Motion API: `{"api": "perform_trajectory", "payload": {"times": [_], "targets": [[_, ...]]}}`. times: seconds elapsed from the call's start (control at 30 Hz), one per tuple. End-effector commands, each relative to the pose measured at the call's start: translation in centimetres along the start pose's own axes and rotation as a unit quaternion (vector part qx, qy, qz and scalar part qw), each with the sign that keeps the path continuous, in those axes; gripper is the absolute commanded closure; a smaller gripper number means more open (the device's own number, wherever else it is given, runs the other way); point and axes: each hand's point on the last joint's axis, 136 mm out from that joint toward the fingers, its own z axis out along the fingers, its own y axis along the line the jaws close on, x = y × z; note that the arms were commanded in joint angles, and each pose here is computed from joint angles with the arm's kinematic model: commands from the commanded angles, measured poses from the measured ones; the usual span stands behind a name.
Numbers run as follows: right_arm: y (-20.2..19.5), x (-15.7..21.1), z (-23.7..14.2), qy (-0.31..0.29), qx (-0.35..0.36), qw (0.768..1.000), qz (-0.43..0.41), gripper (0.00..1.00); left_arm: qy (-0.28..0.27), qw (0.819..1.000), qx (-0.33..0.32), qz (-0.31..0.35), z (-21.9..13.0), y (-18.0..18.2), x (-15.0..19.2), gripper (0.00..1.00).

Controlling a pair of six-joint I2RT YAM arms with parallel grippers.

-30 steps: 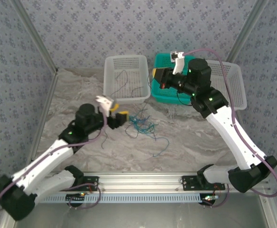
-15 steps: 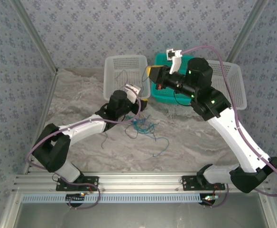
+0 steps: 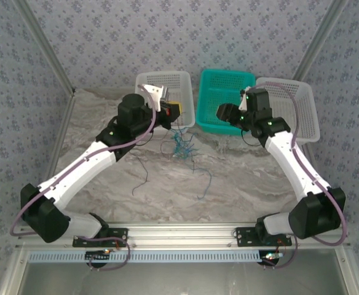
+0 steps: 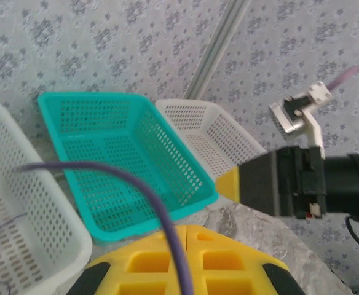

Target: Untangle the cables

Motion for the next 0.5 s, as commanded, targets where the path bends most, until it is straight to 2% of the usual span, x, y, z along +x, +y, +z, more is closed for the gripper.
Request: {"api": "perform_trajectory", "payload": {"times": [0.0,0.17,0.3,0.37,0.47], "targets": [[5.3,-1.9,-5.3,-0.066,-0.116,0.988,-0.075,0.29,0.058,0.997,-0.046,-0.033,0.3,1.9,2.6,1.0],[9.5,3.0,-6.7,-0.048,-0.226,0.955,-0.184,0.32,0.068,0.995,-0.05,-0.044,0.6,2.1,2.6,1.0],[13.0,6.5,-5.5,-0.045,-0.278,0.926,-0.252,0.3,0.065,0.996,-0.036,-0.048,0.3,1.4,2.3,1.0],[14.3,7.4,-4.4,-0.066,-0.292,0.91,-0.285,0.28,0.064,0.996,-0.032,-0.045,0.1,1.2,2.1,1.0],[16.0,9.1,-3.3,-0.123,-0.325,0.866,-0.359,0.27,0.066,0.997,-0.027,-0.041,0.0,0.9,2.1,1.0]]}}
